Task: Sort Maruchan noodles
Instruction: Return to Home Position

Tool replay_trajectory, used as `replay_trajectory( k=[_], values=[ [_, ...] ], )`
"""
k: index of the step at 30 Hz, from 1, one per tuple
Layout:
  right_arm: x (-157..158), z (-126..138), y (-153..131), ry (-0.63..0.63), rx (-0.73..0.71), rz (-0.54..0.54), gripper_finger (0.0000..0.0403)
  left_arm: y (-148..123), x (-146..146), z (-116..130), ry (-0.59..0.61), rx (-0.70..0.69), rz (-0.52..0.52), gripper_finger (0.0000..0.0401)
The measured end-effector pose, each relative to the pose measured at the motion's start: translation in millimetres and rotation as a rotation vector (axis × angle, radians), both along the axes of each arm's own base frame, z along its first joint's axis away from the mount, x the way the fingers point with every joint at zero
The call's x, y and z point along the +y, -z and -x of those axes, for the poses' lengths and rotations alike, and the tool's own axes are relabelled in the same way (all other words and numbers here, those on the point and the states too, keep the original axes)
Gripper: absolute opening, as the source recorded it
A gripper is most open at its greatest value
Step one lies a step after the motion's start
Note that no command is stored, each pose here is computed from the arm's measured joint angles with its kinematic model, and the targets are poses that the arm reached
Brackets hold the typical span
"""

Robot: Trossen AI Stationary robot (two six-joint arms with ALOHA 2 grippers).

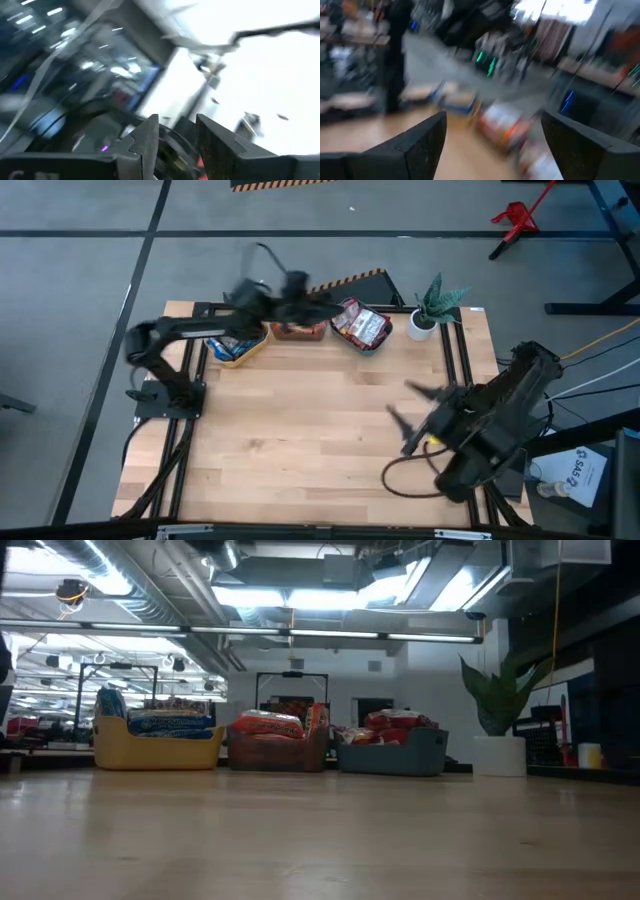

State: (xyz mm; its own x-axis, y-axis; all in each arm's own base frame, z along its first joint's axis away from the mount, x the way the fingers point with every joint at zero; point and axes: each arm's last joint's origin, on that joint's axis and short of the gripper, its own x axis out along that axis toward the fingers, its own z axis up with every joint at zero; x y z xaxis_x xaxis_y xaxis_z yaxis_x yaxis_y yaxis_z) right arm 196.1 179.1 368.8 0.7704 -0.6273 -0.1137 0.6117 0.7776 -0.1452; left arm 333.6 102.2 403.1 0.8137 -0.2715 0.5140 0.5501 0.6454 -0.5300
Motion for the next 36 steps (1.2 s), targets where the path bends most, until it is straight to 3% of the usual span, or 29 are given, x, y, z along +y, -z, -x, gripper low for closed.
replay_trajectory(
  k=[4, 6, 8, 11, 14, 19, 22, 25, 28, 31, 36],
  values=[
    [-21.0, 15.6, -62.8, 0.023, 0.035, 0.164, 0.0312, -53.2, -34.4, 53.8, 0.069, -0.2, -0.245, 0.0125],
    [-39.9, 24.1, -87.5, 0.046, 0.026, 0.138, 0.0312, -70.2, -47.0, 78.8, 0.104, -0.278, -0.372, 0.0125],
    [-65.9, 40.8, -105.0, 0.057, 0.035, 0.111, 0.0312, -83.1, -53.5, 101.9, 0.13, -0.306, -0.431, 0.0125],
    [-104.6, 70.6, -115.8, 0.039, 0.063, 0.012, 0.0312, -95.2, -49.3, 132.9, 0.091, -0.23, -0.422, 0.0126],
    [-133.2, 99.9, -112.2, 0.032, 0.034, -0.059, 0.0312, -92.7, -39.5, 157.8, -0.064, -0.044, -0.405, 0.0126],
    [-160.2, 131.1, -74.2, 0.045, -0.095, -0.193, 0.0312, -67.0, -35.9, 198.8, -0.513, 0.348, -0.375, 0.0126],
    [-163.3, 134.8, -36.8, 0.039, -0.172, -0.263, 0.0312, -53.9, -42.4, 220.6, -0.69, 0.481, -0.352, 0.0126],
    [-158.5, 129.3, 6.1, 0.023, -0.217, -0.304, 0.0312, -37.8, -51.8, 235.0, -0.695, 0.44, -0.322, 0.0126],
    [-151.4, 121.0, 47.1, 0.011, -0.261, -0.339, 0.0312, -4.7, -61.0, 252.2, -0.712, 0.466, -0.259, 0.0126],
    [-147.1, 116.8, 85.5, -0.035, -0.282, -0.404, 0.0312, 39.1, -68.8, 269.0, -0.75, 0.488, -0.171, 0.0126],
    [-144.8, 114.5, 126.3, -0.077, -0.319, -0.445, 0.0312, 107.9, -78.4, 284.1, -0.702, 0.484, -0.075, 0.0126]
  ],
)
